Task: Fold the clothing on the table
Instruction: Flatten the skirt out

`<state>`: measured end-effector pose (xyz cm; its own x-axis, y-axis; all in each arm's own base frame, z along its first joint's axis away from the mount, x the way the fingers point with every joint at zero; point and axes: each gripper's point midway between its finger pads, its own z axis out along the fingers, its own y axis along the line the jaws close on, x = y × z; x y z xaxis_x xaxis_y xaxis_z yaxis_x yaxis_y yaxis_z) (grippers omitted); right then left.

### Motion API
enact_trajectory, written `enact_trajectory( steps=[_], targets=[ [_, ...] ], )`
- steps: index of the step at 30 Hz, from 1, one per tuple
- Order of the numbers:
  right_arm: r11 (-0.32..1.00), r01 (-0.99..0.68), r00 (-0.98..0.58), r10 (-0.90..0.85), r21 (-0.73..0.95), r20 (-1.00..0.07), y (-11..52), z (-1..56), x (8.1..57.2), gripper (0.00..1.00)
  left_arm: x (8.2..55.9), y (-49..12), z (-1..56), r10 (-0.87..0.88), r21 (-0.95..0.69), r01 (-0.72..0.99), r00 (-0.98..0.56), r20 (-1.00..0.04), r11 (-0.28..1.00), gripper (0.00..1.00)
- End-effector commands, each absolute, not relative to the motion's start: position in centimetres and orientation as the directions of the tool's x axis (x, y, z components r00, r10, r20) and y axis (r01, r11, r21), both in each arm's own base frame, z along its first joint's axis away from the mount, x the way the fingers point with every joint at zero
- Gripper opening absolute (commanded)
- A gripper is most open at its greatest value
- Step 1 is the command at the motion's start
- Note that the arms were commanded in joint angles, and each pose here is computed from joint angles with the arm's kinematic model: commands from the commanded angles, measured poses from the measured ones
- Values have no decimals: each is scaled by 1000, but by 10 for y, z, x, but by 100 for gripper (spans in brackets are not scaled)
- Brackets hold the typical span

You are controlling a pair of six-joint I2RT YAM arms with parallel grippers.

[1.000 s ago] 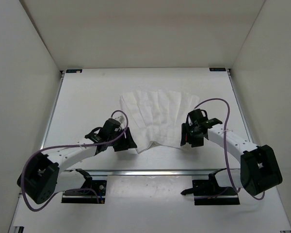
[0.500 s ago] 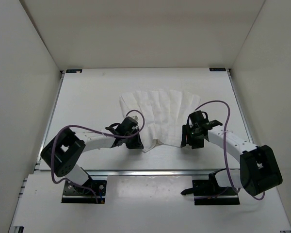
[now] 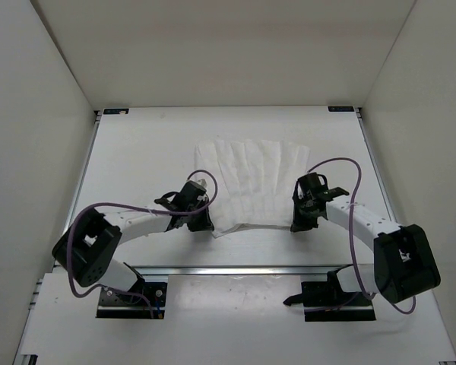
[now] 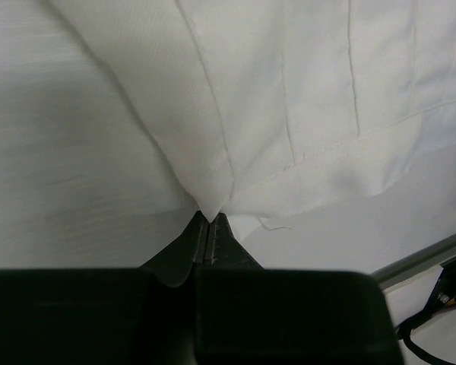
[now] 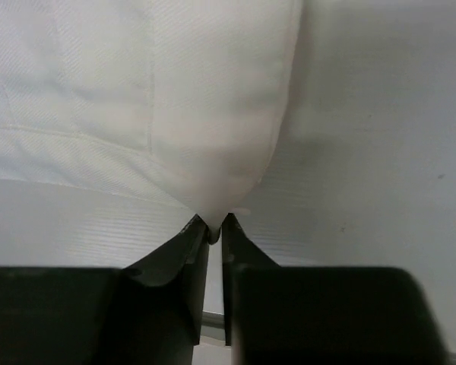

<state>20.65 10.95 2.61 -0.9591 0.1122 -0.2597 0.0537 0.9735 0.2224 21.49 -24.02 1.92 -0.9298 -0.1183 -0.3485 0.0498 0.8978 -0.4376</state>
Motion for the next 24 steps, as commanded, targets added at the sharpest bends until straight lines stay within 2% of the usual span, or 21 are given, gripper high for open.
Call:
enact_trajectory(
  steps=[1,2,3,4,5,11,16,19,21,22,24],
  targets=[
    [963,53,-935,141,264,-326,108,45,218,11,212,-215,25,-132,-413,40,-916,-379,910,0],
    [962,56,-934,145,268,-327,108,45,217,24,208,-216,24,-120,-413,53,-916,-381,909,0],
    [962,59,-932,149,268,-329,108,45,215,30,205,-215,25,-125,-417,50,-915,-383,908,0],
    [957,58,-926,159,285,-343,109,47,217,41,204,-216,26,-124,-421,54,-915,-384,905,0],
    [952,84,-919,188,295,-346,107,46,219,45,204,-216,26,-120,-425,60,-915,-384,903,0],
    [947,90,-936,186,307,-299,112,23,217,47,191,-214,18,-115,-441,59,-927,-357,896,0],
    [945,109,-933,204,307,-296,113,12,226,47,194,-212,22,-128,-448,59,-918,-376,892,0],
    [948,113,-934,203,296,-295,114,9,228,41,192,-211,22,-133,-457,58,-917,-375,887,0],
    [950,103,-932,195,294,-304,113,9,231,23,191,-207,20,-135,-453,54,-917,-375,890,0],
    [948,98,-932,193,302,-306,114,11,232,1,191,-206,20,-134,-453,55,-917,-376,890,0],
    [949,79,-932,179,306,-316,116,22,235,1,193,-202,25,-136,-453,58,-913,-384,890,0]
  ],
)
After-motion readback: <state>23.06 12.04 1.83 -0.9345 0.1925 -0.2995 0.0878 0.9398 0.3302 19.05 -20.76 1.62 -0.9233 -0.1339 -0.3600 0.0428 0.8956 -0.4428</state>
